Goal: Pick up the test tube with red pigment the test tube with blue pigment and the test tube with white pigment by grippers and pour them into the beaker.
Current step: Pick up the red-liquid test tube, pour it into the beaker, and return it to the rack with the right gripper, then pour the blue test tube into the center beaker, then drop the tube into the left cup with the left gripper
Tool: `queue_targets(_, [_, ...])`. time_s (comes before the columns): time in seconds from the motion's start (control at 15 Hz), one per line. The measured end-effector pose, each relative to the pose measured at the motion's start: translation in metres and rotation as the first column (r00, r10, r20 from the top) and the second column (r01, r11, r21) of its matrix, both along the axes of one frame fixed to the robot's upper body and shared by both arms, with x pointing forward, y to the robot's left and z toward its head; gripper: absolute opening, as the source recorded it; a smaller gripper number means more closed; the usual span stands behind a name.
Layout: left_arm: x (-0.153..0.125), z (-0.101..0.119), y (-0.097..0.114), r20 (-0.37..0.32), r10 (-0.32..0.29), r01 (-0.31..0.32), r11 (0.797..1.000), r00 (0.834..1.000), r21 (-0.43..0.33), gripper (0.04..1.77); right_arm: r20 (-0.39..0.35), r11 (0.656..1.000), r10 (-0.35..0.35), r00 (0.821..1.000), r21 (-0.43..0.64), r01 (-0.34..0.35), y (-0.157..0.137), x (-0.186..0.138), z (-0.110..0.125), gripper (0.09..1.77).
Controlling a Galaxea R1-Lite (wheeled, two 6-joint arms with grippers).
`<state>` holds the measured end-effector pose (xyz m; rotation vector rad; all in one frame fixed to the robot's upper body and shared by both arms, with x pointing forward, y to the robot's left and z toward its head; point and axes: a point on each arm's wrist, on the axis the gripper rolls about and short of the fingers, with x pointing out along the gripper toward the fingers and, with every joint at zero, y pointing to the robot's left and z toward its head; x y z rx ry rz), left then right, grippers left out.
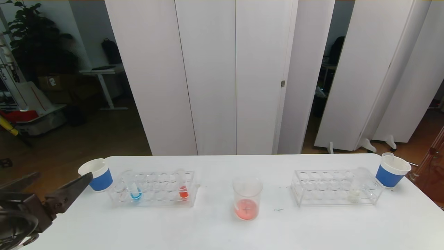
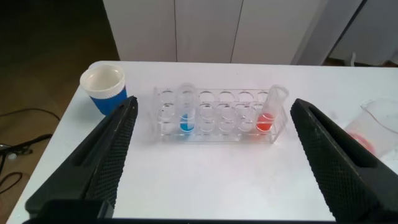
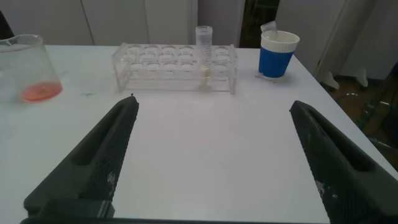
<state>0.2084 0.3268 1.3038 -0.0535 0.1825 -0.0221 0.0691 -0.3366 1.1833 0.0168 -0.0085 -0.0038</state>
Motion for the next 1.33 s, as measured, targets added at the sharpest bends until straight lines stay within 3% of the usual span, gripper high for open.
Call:
queue_targets(0.27, [-0.002, -0.030, -0.006, -0.119, -0.087, 0.086, 0.996, 0.989, -0.012, 1.75, 0.000, 1.000, 0.000, 1.000, 0.000, 0.000, 0.000, 0.000, 0.000, 1.75])
queue_targets(0.47, [0.006, -0.035, -0.009, -0.135, -0.100, 0.096, 0.995, 0.986, -0.038, 1.75, 0.000, 1.000, 0.000, 1.000, 0.000, 0.000, 0.000, 0.000, 0.000, 1.75])
queue_targets(0.73, [0.031, -0.039, -0.012, -0.113, -0.092, 0.085, 0.994, 0.989, -0.064, 1.75, 0.000, 1.000, 0.000, 1.000, 0.000, 0.000, 0.000, 0.000, 0.000, 1.75])
queue_targets(1.33, [0.093, -0.071, -0.005, -0.163, -0.015, 0.004, 0.998, 0.986, -0.066, 1.75, 0.000, 1.000, 0.000, 1.000, 0.000, 0.000, 0.000, 0.000, 0.000, 1.75])
